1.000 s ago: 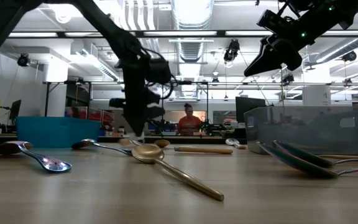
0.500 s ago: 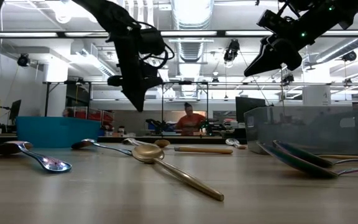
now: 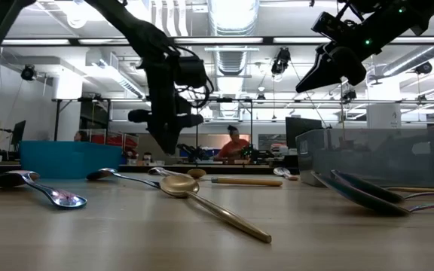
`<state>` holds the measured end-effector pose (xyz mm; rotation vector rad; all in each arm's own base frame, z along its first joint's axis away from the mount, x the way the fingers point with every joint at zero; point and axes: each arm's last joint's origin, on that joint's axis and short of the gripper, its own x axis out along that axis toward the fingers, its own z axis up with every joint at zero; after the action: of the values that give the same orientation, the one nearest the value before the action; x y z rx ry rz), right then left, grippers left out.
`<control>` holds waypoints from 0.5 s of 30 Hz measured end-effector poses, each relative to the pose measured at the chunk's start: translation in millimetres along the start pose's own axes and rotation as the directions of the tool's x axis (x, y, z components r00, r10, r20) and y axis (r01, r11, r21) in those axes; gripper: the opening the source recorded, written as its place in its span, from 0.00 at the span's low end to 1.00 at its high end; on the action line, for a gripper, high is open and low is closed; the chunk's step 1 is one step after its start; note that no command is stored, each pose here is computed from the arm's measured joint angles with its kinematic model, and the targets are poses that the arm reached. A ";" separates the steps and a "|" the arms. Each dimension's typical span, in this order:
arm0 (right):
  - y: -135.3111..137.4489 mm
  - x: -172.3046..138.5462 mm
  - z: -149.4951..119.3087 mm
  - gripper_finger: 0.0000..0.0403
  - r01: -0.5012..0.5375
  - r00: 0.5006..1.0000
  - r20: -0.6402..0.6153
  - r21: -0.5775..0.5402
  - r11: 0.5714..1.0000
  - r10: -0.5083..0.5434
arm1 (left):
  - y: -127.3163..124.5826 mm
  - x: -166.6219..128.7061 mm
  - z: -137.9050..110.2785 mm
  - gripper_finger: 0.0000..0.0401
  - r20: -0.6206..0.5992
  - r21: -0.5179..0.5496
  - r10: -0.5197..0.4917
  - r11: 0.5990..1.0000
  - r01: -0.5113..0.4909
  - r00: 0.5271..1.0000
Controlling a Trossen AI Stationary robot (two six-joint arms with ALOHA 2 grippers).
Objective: Sort silverware by color (type)
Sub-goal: Put the yellow spoon into the yellow bin
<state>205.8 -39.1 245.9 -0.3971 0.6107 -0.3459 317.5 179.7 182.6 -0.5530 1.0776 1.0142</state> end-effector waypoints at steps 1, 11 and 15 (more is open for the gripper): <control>0.0 0.0 0.0 0.11 0.000 1.000 0.000 0.000 1.000 0.000 | -0.9 2.8 -0.1 0.19 -0.002 -0.002 0.003 1.000 -0.003 1.000; 0.3 0.0 -0.9 0.11 -0.003 1.000 -0.009 -0.003 1.000 0.003 | -6.0 34.1 -5.2 0.44 -0.015 0.008 0.098 0.995 -0.098 0.995; 0.4 0.0 -0.9 0.11 -0.004 1.000 -0.009 -0.003 1.000 0.003 | -8.7 46.0 -5.9 0.47 -0.014 0.006 0.102 0.995 -0.102 0.995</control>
<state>205.3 -39.0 245.1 -0.3980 0.6210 -0.3435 327.8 189.4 137.5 -0.5056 1.1299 1.0981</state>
